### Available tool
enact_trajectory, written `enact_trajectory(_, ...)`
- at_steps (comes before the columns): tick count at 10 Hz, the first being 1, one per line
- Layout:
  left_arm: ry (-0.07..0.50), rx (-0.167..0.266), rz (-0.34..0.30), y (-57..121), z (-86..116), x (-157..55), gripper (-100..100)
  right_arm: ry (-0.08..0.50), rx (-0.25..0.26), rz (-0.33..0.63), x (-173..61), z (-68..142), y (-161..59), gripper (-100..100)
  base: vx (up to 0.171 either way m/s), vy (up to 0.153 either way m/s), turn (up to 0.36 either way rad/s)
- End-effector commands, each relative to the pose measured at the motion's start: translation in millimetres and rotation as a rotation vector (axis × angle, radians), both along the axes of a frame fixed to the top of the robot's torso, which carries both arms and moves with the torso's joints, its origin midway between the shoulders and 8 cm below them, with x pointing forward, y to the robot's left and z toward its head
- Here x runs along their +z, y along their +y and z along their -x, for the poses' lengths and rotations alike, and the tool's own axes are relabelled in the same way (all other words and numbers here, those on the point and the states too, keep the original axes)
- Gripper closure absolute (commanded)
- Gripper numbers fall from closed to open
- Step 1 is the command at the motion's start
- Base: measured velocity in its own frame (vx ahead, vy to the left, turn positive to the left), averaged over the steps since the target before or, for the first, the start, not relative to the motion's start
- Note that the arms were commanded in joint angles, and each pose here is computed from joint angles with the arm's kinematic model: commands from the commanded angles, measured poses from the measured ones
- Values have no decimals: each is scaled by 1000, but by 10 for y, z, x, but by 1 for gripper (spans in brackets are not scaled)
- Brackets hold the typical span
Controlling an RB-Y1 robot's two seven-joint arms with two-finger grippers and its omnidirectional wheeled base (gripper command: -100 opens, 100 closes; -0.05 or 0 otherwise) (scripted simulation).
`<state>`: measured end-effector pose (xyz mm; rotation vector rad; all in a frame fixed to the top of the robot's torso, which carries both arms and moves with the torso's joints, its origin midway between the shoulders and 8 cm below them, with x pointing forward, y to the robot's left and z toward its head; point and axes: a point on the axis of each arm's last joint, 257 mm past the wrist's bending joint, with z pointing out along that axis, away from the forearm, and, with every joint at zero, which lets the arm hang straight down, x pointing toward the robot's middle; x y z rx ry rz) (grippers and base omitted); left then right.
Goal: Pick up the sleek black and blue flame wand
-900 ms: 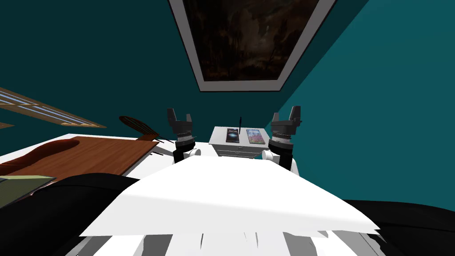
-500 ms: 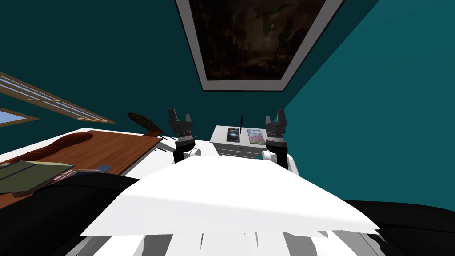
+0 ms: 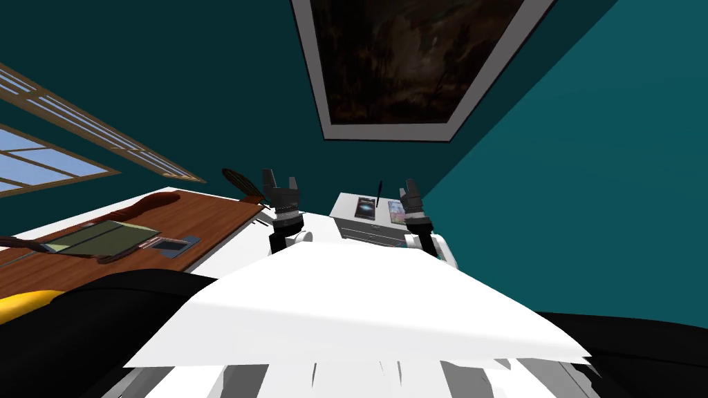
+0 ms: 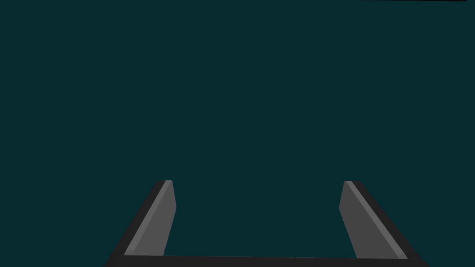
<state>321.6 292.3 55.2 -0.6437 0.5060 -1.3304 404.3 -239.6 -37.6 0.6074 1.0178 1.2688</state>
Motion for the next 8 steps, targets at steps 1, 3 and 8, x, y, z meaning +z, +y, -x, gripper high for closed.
enact_trajectory(1, 0, 0, 0, 0, 0, 0, 0, 90, -1, 42, -330, -122, -13, -100, -65, -35, 198)
enact_trajectory(3, 0, 0, 0, 0, 0, 0, 0, 148, -6, 73, -561, -205, -19, -100, -53, -18, 128)
enact_trajectory(8, 0, 0, 0, 0, 0, 0, 0, 368, -53, 216, -1471, -452, -179, -100, -40, -3, 158)
